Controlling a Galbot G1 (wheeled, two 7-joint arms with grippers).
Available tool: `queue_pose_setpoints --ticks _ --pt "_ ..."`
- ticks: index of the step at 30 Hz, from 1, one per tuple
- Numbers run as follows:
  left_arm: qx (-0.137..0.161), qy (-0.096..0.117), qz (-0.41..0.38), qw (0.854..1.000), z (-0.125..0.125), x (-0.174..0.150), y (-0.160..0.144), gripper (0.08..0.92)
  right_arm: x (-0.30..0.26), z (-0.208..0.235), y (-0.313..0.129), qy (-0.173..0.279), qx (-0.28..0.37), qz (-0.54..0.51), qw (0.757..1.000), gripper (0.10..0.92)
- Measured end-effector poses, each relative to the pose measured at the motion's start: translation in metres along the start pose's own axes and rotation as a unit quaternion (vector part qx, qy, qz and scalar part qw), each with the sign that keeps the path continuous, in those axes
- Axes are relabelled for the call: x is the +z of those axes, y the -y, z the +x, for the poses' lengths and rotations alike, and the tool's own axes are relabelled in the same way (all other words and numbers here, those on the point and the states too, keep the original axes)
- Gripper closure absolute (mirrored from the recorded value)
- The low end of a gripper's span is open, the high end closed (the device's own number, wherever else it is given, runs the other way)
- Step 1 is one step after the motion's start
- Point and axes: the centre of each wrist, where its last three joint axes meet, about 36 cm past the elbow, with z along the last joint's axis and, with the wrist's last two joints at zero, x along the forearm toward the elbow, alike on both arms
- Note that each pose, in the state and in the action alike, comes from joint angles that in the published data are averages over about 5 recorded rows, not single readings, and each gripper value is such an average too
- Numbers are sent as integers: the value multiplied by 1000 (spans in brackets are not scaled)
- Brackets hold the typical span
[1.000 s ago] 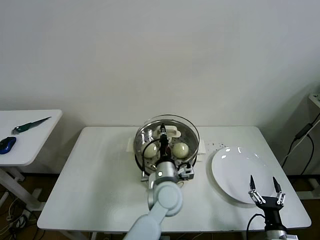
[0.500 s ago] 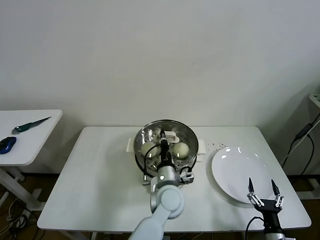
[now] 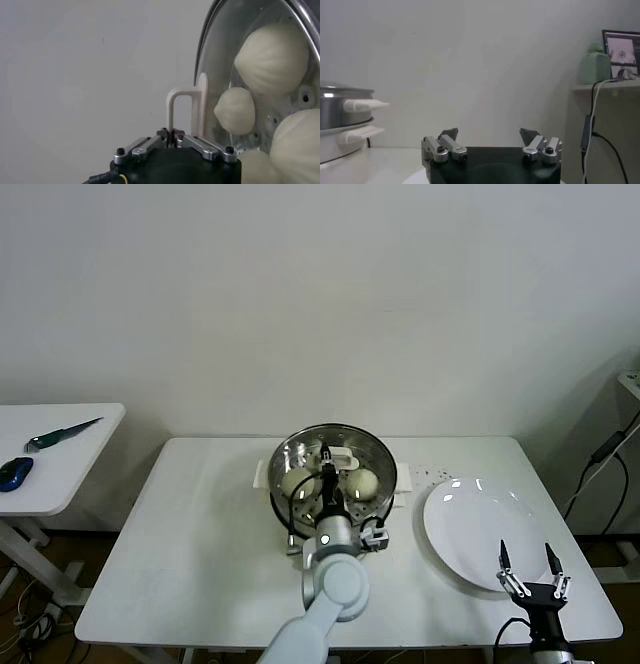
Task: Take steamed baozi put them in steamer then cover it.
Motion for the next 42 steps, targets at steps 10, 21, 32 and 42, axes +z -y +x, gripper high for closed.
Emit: queue_pose_setpoints --ticks 10,21,32,42 --pt "20 22 37 999 14 -5 -16 533 -2 -1 5 -2 0 5 1000 200" --pt "24 38 124 991 33 8 -59 222 -4 1 4 -11 -1 4 1000 200" --pt "33 55 203 977 55 93 -56 177 -12 3 -5 -11 1 -3 1000 200" --pt "46 40 352 934 56 212 -42 177 -12 0 -16 8 8 -16 1000 200"
